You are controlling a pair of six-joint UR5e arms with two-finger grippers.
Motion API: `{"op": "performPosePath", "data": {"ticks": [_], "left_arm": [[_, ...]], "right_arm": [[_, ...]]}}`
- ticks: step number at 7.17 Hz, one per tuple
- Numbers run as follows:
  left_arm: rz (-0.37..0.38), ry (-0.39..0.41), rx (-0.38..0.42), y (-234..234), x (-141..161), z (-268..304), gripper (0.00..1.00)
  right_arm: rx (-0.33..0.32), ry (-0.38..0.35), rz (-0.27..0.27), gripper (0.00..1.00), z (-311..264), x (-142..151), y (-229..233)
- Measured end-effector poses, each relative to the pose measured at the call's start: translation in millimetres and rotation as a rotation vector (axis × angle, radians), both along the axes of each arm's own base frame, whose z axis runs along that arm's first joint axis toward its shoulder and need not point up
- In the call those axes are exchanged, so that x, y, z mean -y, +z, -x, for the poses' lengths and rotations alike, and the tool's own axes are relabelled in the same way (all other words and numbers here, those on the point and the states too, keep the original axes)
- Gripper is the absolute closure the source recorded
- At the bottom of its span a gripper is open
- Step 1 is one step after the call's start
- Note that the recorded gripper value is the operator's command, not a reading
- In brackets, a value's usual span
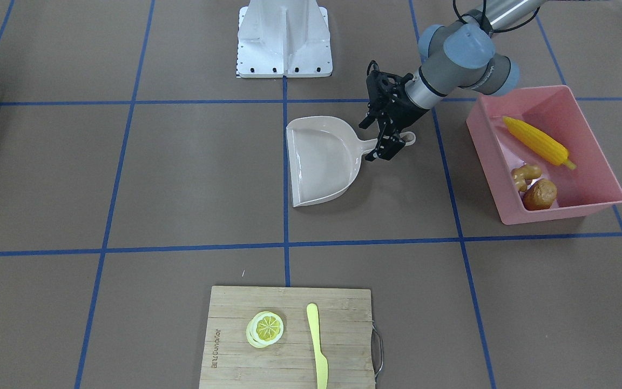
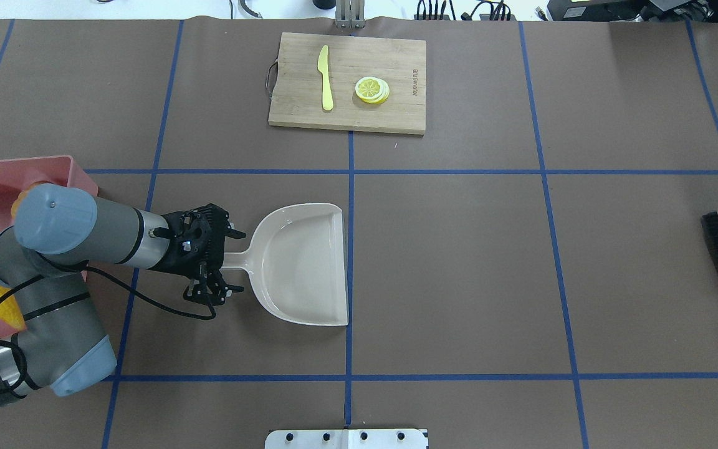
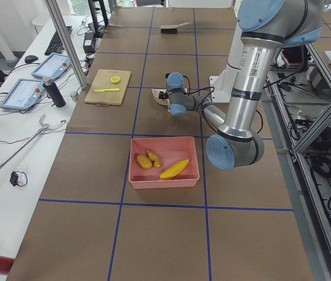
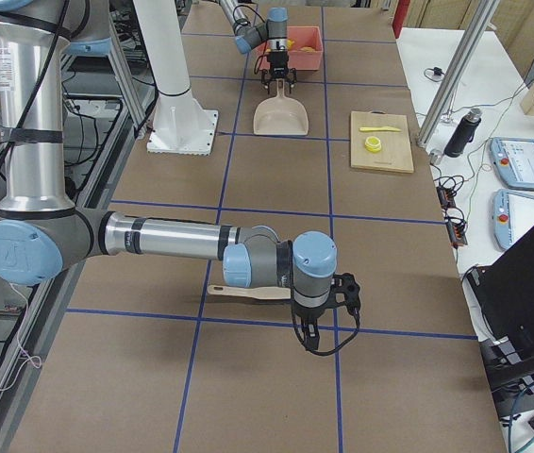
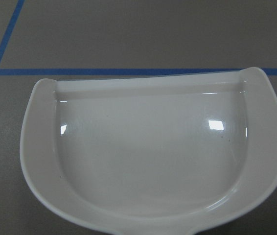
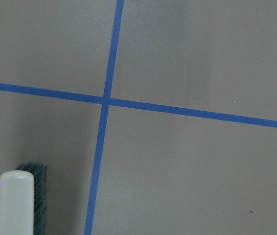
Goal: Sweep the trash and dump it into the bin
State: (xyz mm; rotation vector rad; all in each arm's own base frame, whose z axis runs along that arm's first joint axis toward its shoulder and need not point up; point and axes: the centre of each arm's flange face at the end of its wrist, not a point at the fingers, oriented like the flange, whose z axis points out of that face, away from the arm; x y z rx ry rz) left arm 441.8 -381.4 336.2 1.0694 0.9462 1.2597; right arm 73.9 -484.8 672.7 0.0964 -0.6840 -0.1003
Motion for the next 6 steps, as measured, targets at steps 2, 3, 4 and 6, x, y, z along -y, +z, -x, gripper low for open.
{"op": "performPosePath", "data": {"ticks": [2, 3, 4, 6], "left_arm": [[0.077, -0.031, -0.048, -16, -12, 22, 0.01], [0.115, -0.064, -0.068, -25, -9, 28, 0.01], [0.159, -0.126, -0.083, -30, 2, 37, 0.01], [0.323, -0.292, -0.126, -33, 26, 54, 0.01]], "right_arm": [[0.003, -0.001, 0.0, 0.0, 0, 1, 0], [0.004, -0.001, 0.001, 0.0, 0, 1, 0], [0.005, 0.0, 0.002, 0.0, 0, 1, 0], [0.007, 0.0, 0.003, 0.0, 1, 1, 0]]}}
